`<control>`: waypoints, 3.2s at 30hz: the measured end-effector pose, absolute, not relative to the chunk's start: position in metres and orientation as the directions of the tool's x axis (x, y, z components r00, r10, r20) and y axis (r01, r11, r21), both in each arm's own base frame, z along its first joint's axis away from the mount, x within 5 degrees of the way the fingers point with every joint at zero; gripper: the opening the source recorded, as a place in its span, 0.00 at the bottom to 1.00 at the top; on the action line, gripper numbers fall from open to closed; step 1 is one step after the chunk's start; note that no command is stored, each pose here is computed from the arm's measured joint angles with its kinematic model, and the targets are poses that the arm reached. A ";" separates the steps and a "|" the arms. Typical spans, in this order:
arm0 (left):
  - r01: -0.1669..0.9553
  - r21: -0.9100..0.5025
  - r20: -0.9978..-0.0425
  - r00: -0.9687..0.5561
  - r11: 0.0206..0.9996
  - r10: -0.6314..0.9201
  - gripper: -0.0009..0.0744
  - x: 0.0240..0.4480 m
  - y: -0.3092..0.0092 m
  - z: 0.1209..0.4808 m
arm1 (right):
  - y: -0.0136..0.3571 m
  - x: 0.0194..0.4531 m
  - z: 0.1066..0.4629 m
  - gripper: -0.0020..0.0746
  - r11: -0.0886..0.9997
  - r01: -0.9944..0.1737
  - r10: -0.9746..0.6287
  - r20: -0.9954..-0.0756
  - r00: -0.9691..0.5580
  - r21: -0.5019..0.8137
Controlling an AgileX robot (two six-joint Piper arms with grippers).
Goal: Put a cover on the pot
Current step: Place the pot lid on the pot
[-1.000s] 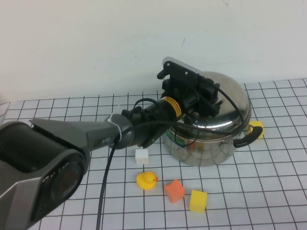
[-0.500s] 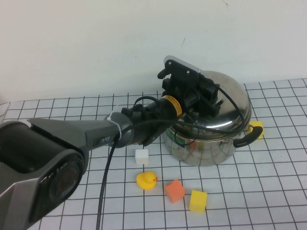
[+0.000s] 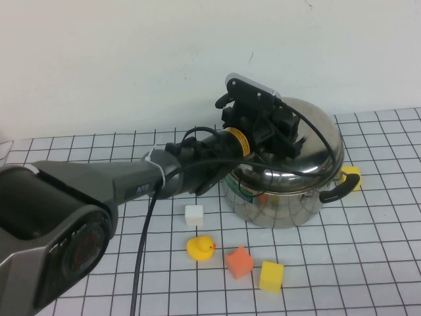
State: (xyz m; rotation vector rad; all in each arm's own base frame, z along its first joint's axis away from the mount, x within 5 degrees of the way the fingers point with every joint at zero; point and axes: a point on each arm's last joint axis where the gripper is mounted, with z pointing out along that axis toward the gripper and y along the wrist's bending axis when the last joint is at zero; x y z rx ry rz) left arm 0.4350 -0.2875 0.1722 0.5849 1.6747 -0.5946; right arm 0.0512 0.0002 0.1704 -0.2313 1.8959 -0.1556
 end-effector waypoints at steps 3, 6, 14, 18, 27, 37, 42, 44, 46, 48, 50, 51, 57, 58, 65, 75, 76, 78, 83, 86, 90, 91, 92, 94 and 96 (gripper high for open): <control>0.663 -0.066 -0.983 -0.174 0.746 0.068 0.44 0.435 -0.287 0.174 | 0.000 0.051 0.170 0.04 0.972 -0.083 -0.236 -0.918 -0.319 -0.221; 0.662 -0.062 -0.982 -0.175 0.747 0.073 0.44 0.435 -0.287 0.176 | 0.000 0.051 0.170 0.04 0.972 -0.083 -0.236 -0.918 -0.319 -0.221; 0.659 -0.056 -0.981 -0.177 0.750 0.083 0.44 0.436 -0.287 0.178 | 0.000 0.051 0.170 0.04 0.972 -0.083 -0.236 -0.918 -0.319 -0.221; 0.643 -0.041 -0.977 -0.188 0.765 0.105 0.44 0.441 -0.288 0.186 | 0.000 0.051 0.170 0.04 0.972 -0.083 -0.236 -0.918 -0.319 -0.221; 0.603 -0.070 -0.965 -0.242 0.795 0.098 0.44 0.448 -0.288 0.193 | 0.000 0.051 0.170 0.04 0.972 -0.083 -0.236 -0.918 -0.319 -0.221; 0.617 -0.081 -0.964 -0.247 0.782 0.096 0.44 0.442 -0.297 0.193 | 0.000 0.051 0.170 0.04 0.972 -0.083 -0.236 -0.918 -0.319 -0.221; 0.618 -0.092 -0.965 -0.250 0.781 0.085 0.44 0.443 -0.298 0.191 | 0.000 0.051 0.170 0.04 0.972 -0.083 -0.236 -0.918 -0.319 -0.221; 0.618 -0.092 -0.964 -0.252 0.781 0.086 0.44 0.443 -0.298 0.190 | 0.000 0.051 0.170 0.04 0.972 -0.083 -0.236 -0.918 -0.319 -0.221; 0.618 -0.092 -0.964 -0.252 0.781 0.086 0.44 0.443 -0.298 0.190 | 0.000 0.051 0.170 0.04 0.972 -0.083 -0.236 -0.918 -0.319 -0.221; 0.621 -0.079 -0.965 -0.244 0.780 0.096 0.44 0.443 -0.298 0.190 | 0.000 0.051 0.170 0.04 0.972 -0.083 -0.236 -0.918 -0.319 -0.221; 0.621 -0.073 -0.965 -0.241 0.780 0.102 0.44 0.443 -0.298 0.190 | 0.000 0.051 0.170 0.04 0.972 -0.083 -0.236 -0.918 -0.319 -0.221; 0.621 -0.073 -0.965 -0.241 0.780 0.102 0.44 0.443 -0.298 0.190 | 0.000 0.051 0.170 0.04 0.972 -0.083 -0.236 -0.918 -0.319 -0.221; 0.619 -0.070 -0.964 -0.244 0.782 0.107 0.44 0.443 -0.298 0.190 | 0.000 0.051 0.170 0.04 0.972 -0.083 -0.236 -0.918 -0.319 -0.221; 0.616 -0.069 -0.962 -0.248 0.784 0.111 0.44 0.443 -0.298 0.190 | 0.000 0.051 0.170 0.04 0.972 -0.083 -0.236 -0.918 -0.319 -0.221; 0.600 -0.048 -0.953 -0.266 0.798 0.143 0.44 0.442 -0.294 0.194 | 0.000 0.051 0.170 0.04 0.972 -0.083 -0.236 -0.918 -0.319 -0.221; 0.593 -0.060 -0.949 -0.283 0.803 0.137 0.44 0.442 -0.294 0.194 | 0.000 0.051 0.170 0.04 0.972 -0.083 -0.236 -0.918 -0.319 -0.221; 0.589 -0.069 -0.947 -0.294 0.806 0.134 0.44 0.442 -0.294 0.194 | 0.000 0.051 0.170 0.04 0.972 -0.083 -0.236 -0.918 -0.319 -0.221; 0.579 -0.085 -0.942 -0.311 0.811 0.123 0.44 0.442 -0.294 0.193 | 0.000 0.051 0.170 0.04 0.972 -0.083 -0.236 -0.918 -0.319 -0.221; 0.576 -0.089 -0.940 -0.318 0.812 0.123 0.44 0.441 -0.295 0.192 | 0.000 0.051 0.170 0.04 0.972 -0.083 -0.236 -0.918 -0.319 -0.221; 0.575 -0.090 -0.939 -0.320 0.813 0.122 0.44 0.441 -0.294 0.192 | 0.000 0.051 0.170 0.04 0.972 -0.083 -0.236 -0.918 -0.319 -0.221; 0.579 -0.090 -0.942 -0.315 0.810 0.120 0.44 0.441 -0.295 0.193 | 0.000 0.051 0.170 0.04 0.972 -0.083 -0.236 -0.918 -0.319 -0.221; 0.581 -0.090 -0.943 -0.312 0.809 0.119 0.44 0.441 -0.295 0.193 | 0.000 0.051 0.170 0.04 0.972 -0.083 -0.236 -0.918 -0.319 -0.221; 0.581 -0.090 -0.943 -0.312 0.809 0.119 0.47 0.441 -0.295 0.193 | 0.000 0.051 0.170 0.04 0.972 -0.083 -0.236 -0.918 -0.319 -0.221; 0.578 -0.089 -0.943 -0.312 0.811 0.119 0.59 0.440 -0.294 0.196 | 0.000 0.051 0.170 0.04 0.972 -0.083 -0.236 -0.918 -0.319 -0.221; 0.569 -0.084 -0.940 -0.317 0.818 0.124 0.70 0.440 -0.293 0.202 | 0.000 0.051 0.170 0.04 0.972 -0.083 -0.236 -0.918 -0.319 -0.221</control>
